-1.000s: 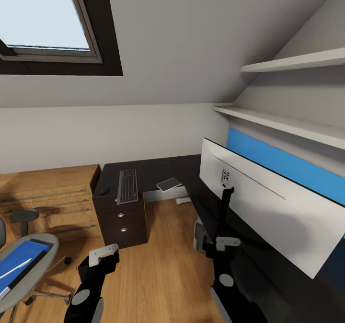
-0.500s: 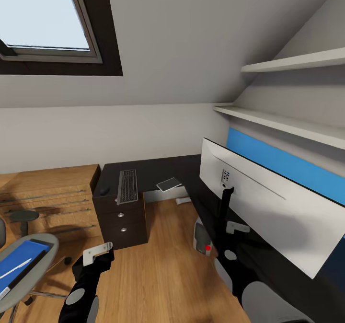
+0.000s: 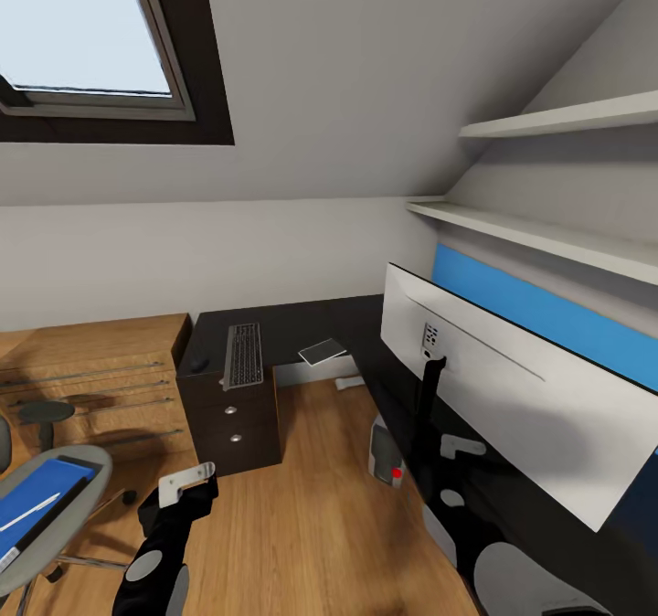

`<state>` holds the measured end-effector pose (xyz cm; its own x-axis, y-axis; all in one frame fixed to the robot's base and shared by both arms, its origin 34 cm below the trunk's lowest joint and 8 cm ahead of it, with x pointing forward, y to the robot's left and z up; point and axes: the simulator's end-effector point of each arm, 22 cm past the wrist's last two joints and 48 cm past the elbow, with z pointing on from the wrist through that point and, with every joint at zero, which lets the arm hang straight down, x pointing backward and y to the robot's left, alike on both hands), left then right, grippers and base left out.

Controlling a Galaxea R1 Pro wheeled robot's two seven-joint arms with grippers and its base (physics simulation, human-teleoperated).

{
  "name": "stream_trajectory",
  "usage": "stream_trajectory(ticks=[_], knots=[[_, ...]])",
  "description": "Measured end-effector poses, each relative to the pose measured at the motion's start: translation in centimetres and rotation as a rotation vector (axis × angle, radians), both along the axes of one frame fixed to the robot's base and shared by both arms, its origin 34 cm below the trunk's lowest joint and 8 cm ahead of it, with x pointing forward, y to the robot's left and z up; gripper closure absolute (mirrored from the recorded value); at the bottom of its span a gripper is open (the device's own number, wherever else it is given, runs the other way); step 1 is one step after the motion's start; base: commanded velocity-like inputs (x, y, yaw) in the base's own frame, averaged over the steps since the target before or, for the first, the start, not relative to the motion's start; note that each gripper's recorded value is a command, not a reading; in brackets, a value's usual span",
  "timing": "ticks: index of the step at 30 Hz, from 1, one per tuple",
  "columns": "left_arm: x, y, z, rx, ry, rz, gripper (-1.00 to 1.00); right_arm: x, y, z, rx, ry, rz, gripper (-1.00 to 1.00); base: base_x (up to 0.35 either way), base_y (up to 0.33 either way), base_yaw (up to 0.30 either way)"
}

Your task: In the bedroom, organize the workspace by keeping the computer under the desk, ensuring the monitor is on the desk, placing the keyboard on the desk next to the monitor, placing the mouse on the desk next to the keyboard, moving the folder from the swivel chair onto the desk next to the mouse, stacking the notebook on top of the folder with the pen on top of the notebook, and positioning the swivel chair next to the desk.

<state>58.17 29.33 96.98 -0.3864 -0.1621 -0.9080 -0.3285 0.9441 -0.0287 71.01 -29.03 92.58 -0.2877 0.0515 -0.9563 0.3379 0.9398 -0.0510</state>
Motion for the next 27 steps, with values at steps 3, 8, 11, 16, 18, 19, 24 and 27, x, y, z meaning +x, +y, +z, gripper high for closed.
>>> stream_trajectory(ticks=[3,8,11,16,18,19,24,27], knots=[[0.0,0.0,0.0,0.0,0.0,0.0,-1.0,-0.1,0.0,-0.2,0.0,0.004,0.004,-1.0,0.0,0.0,0.0],[0.0,0.0,0.0,0.0,0.0,0.0,-1.0,-0.2,0.1,-0.4,0.001,0.009,0.007,-1.0,0.0,0.0,0.0],[0.0,0.0,0.0,0.0,0.0,0.0,-1.0,-0.2,0.0,-0.5,0.003,0.011,0.006,-1.0,0.0,0.0,0.0],[0.0,0.0,0.0,0.0,0.0,0.0,-1.0,-0.2,0.0,-0.4,0.001,0.006,0.007,-1.0,0.0,0.0,0.0],[0.0,0.0,0.0,0.0,0.0,0.001,-1.0,-0.1,0.1,0.0,-0.002,-0.01,0.011,-1.0,0.0,0.0,0.0],[0.0,0.0,0.0,0.0,0.0,0.001,-1.0,0.0,0.1,0.1,-0.003,-0.018,0.013,-1.0,0.0,0.0,0.0],[0.0,0.1,-0.1,0.002,0.001,0.003,-1.0,0.1,-0.3,0.6,-0.024,-0.047,0.025,-1.0,0.0,0.0,0.0],[0.0,0.0,0.1,-0.001,-0.003,0.004,-1.0,0.3,0.3,1.0,-0.024,-0.061,0.035,-1.0,0.0,0.0,0.0]])
